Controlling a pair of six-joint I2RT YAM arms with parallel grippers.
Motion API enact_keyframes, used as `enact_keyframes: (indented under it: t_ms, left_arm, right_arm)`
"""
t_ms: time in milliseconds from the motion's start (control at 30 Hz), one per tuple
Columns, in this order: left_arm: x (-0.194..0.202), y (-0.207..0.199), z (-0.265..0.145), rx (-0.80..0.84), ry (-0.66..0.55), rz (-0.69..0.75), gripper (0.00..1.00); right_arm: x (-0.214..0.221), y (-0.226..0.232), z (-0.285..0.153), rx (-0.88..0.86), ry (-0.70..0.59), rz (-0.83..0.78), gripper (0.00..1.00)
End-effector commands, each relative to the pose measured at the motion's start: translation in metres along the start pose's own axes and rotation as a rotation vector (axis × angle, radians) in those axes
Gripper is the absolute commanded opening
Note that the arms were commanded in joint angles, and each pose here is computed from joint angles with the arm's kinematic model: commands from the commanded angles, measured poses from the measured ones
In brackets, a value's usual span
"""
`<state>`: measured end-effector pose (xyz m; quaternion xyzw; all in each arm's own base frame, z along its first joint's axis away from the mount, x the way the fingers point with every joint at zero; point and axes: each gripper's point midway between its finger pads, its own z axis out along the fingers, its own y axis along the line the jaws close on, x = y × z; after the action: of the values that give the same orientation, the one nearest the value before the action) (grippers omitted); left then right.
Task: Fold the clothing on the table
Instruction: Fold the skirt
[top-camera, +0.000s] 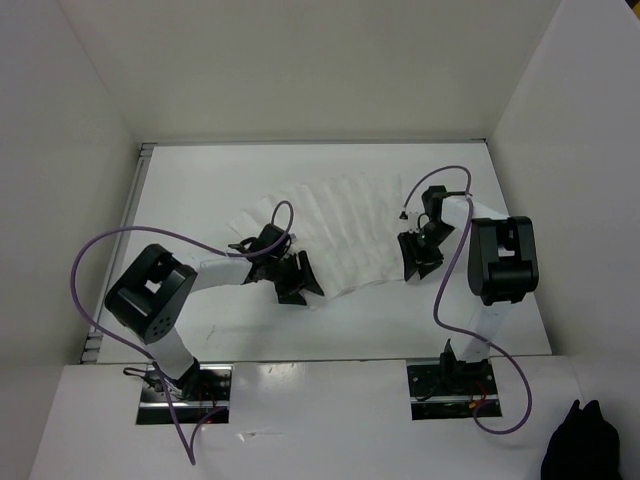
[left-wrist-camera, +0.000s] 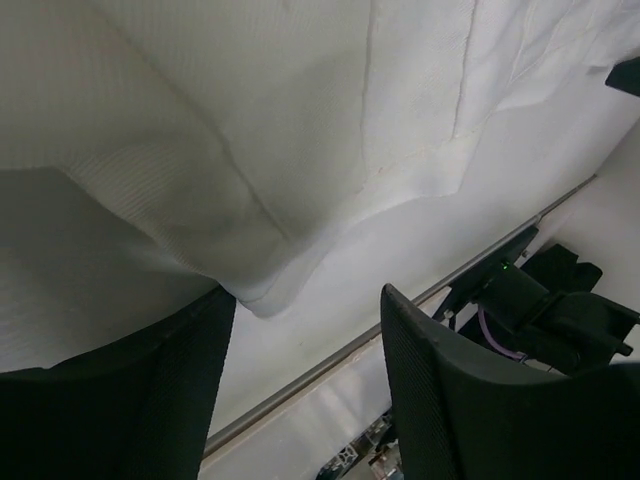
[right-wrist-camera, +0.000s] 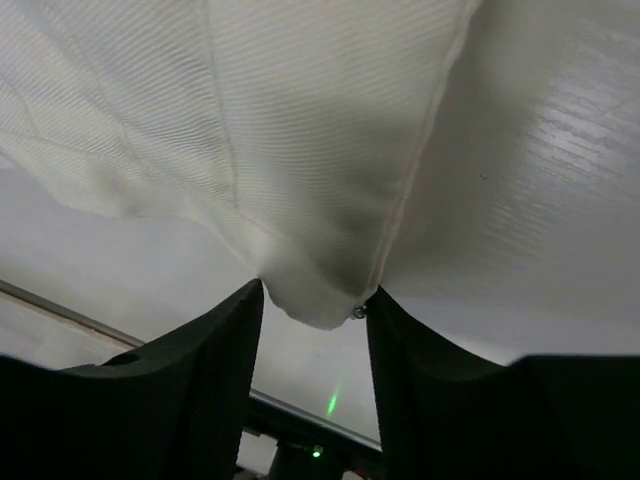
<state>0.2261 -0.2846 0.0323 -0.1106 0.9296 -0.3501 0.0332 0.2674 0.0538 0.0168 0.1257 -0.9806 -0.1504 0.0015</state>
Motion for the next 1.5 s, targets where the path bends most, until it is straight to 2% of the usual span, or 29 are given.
enact_keyframes:
  t_ms: [0, 33, 100, 133, 167, 200, 233, 333, 467, 533, 600, 633, 667, 700, 767, 800, 833, 867, 933, 1000, 1067, 1100, 1200, 1467]
  left_arm:
    - [0.008, 0.022, 0.002, -0.088, 0.009, -0.024, 0.68]
    - [0.009, 0.025, 0.000, -0.095, 0.001, -0.033, 0.65]
    - [0.005, 0.027, 0.000, -0.100, -0.012, -0.040, 0.51]
    - [0.000, 0.032, -0.001, -0.121, -0.029, -0.053, 0.45]
    - [0.002, 0.038, -0.002, -0.146, -0.027, -0.048, 0.34]
    - [-0.006, 0.038, -0.006, -0.152, -0.052, -0.037, 0.29]
    - [-0.009, 0.044, -0.008, -0.174, -0.062, -0.042, 0.24]
    - [-0.035, 0.052, -0.023, -0.212, -0.150, -0.023, 0.18]
    - [-0.085, 0.060, -0.052, -0.224, -0.263, -0.033, 0.17]
    - [-0.100, 0.064, -0.060, -0.230, -0.287, -0.026, 0.17]
    - [-0.114, 0.072, -0.067, -0.242, -0.304, -0.044, 0.17]
    - [-0.121, 0.071, -0.071, -0.235, -0.322, -0.050, 0.19]
    - [-0.123, 0.072, -0.073, -0.229, -0.319, -0.045, 0.22]
    - [-0.123, 0.071, -0.075, -0.210, -0.307, -0.045, 0.30]
    - [-0.120, 0.068, -0.074, -0.189, -0.291, -0.044, 0.37]
    - [-0.116, 0.064, -0.075, -0.171, -0.284, -0.056, 0.40]
    - [-0.111, 0.057, -0.075, -0.131, -0.269, -0.063, 0.46]
    - [-0.105, 0.054, -0.078, -0.107, -0.271, -0.091, 0.47]
    - [-0.097, 0.044, -0.081, -0.061, -0.272, -0.106, 0.49]
    - [-0.088, 0.030, -0.088, -0.009, -0.288, -0.132, 0.49]
    - [-0.077, 0.018, -0.089, 0.035, -0.275, -0.124, 0.49]
    - [-0.076, 0.018, -0.089, 0.042, -0.278, -0.143, 0.49]
    - [-0.072, 0.012, -0.086, 0.061, -0.267, -0.133, 0.49]
    - [-0.055, 0.012, -0.052, 0.028, -0.142, -0.140, 0.50]
  right_arm:
    - [0.002, -0.002, 0.002, 0.019, 0.020, 0.013, 0.48]
    - [0.002, -0.002, 0.002, 0.019, 0.020, 0.013, 0.32]
    - [0.003, 0.001, 0.005, -0.002, 0.027, 0.026, 0.20]
    - [0.004, 0.001, 0.007, -0.004, 0.036, 0.029, 0.17]
    - [0.000, 0.003, 0.006, -0.013, 0.025, 0.026, 0.16]
    - [-0.002, 0.002, 0.006, -0.011, 0.016, 0.023, 0.16]
    - [-0.002, 0.002, 0.006, -0.011, 0.016, 0.023, 0.11]
    - [-0.015, 0.008, 0.002, -0.025, -0.028, 0.001, 0.10]
    - [-0.026, 0.020, 0.003, -0.042, -0.045, -0.044, 0.10]
    - [-0.019, 0.029, 0.011, -0.069, 0.001, -0.061, 0.10]
    - [-0.021, 0.029, 0.007, -0.068, -0.008, -0.078, 0.16]
    - [-0.023, 0.028, 0.002, -0.055, -0.015, -0.093, 0.23]
    - [-0.025, 0.028, -0.003, -0.044, -0.020, -0.095, 0.44]
    - [-0.035, 0.028, -0.014, -0.028, -0.053, -0.107, 0.54]
    - [-0.046, 0.028, -0.039, -0.039, -0.113, -0.093, 0.74]
    - [-0.061, 0.032, -0.053, -0.038, -0.167, -0.096, 0.79]
    - [-0.066, 0.037, -0.064, -0.044, -0.208, -0.097, 0.80]
    - [-0.066, 0.039, -0.068, -0.043, -0.219, -0.087, 0.82]
    - [-0.070, 0.038, -0.064, -0.039, -0.247, -0.087, 0.82]
    - [-0.058, 0.031, -0.048, -0.010, -0.185, -0.076, 0.81]
    - [-0.056, 0.022, -0.037, 0.021, -0.165, -0.068, 0.76]
    - [-0.054, 0.017, -0.031, 0.021, -0.159, -0.055, 0.69]
    - [-0.050, 0.009, -0.026, 0.058, -0.149, -0.050, 0.58]
    - [-0.052, -0.007, -0.020, 0.128, -0.127, -0.053, 0.59]
